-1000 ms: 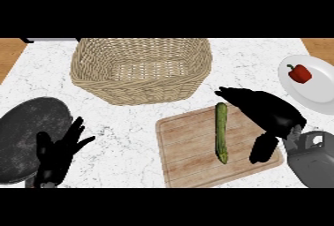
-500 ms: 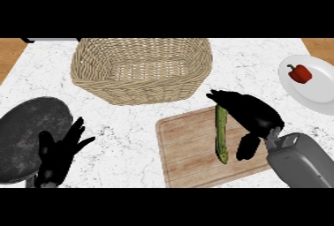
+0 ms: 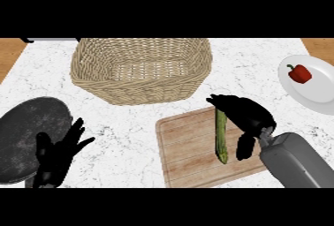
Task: Pick the squash from the cutting board and place it in the basket
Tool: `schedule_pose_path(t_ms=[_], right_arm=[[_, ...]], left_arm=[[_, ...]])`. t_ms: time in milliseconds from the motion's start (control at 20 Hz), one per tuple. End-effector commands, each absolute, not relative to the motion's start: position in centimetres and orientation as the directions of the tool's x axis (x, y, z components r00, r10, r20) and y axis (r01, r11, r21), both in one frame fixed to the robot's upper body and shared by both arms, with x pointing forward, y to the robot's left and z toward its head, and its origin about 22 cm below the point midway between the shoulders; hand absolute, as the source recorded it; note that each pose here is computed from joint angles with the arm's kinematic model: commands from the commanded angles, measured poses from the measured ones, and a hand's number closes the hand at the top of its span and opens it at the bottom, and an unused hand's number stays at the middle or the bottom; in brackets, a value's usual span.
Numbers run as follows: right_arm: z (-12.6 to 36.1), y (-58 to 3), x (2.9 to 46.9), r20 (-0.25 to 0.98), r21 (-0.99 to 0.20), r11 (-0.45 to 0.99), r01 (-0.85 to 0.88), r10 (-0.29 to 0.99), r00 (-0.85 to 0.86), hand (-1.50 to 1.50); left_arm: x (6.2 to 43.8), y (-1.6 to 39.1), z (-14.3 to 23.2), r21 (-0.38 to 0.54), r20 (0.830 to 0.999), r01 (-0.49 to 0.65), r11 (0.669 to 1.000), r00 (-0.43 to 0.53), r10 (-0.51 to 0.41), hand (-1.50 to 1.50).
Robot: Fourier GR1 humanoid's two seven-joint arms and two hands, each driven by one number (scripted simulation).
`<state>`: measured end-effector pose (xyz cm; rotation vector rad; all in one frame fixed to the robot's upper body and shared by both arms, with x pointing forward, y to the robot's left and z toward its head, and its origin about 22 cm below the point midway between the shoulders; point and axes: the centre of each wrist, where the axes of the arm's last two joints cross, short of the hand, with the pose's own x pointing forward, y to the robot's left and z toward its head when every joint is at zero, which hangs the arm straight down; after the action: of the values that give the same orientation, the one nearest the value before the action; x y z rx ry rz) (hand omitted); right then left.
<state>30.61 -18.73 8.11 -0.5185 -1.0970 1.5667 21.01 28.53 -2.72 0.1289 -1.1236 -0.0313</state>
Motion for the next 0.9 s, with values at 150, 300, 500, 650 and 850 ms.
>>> schedule_pose_path(t_ms=[150, 300, 500, 650, 850], right_arm=[[4.5, -18.6, 30.2, 0.191, -0.836, 0.001, -0.549, 0.938, -0.290, -1.50], [5.6, -18.3, 32.4, 0.191, -0.841, 0.003, -0.540, 0.937, -0.292, -1.50], [4.0, -19.0, 30.5, 0.199, -0.838, 0.010, -0.545, 0.936, -0.289, -1.50], [2.8, -18.7, 30.4, 0.226, -0.838, 0.029, -0.545, 0.927, -0.298, -1.50], [4.2, -19.7, 31.3, 0.208, -0.838, 0.016, -0.545, 0.934, -0.292, 1.50]], left_arm=[[21.0, 29.7, -3.3, 0.158, 0.840, -0.045, 0.986, 0.531, -0.111, 0.00], [21.7, 30.0, -4.9, 0.158, 0.841, -0.061, 0.986, 0.531, -0.102, 0.00], [20.4, 28.6, -5.9, 0.170, 0.837, -0.052, 0.984, 0.534, -0.116, 0.00], [21.1, 28.0, -5.7, 0.153, 0.841, -0.039, 0.987, 0.529, -0.110, 0.00], [18.9, 31.0, -6.0, 0.151, 0.839, -0.048, 0.987, 0.534, -0.102, 0.00]])
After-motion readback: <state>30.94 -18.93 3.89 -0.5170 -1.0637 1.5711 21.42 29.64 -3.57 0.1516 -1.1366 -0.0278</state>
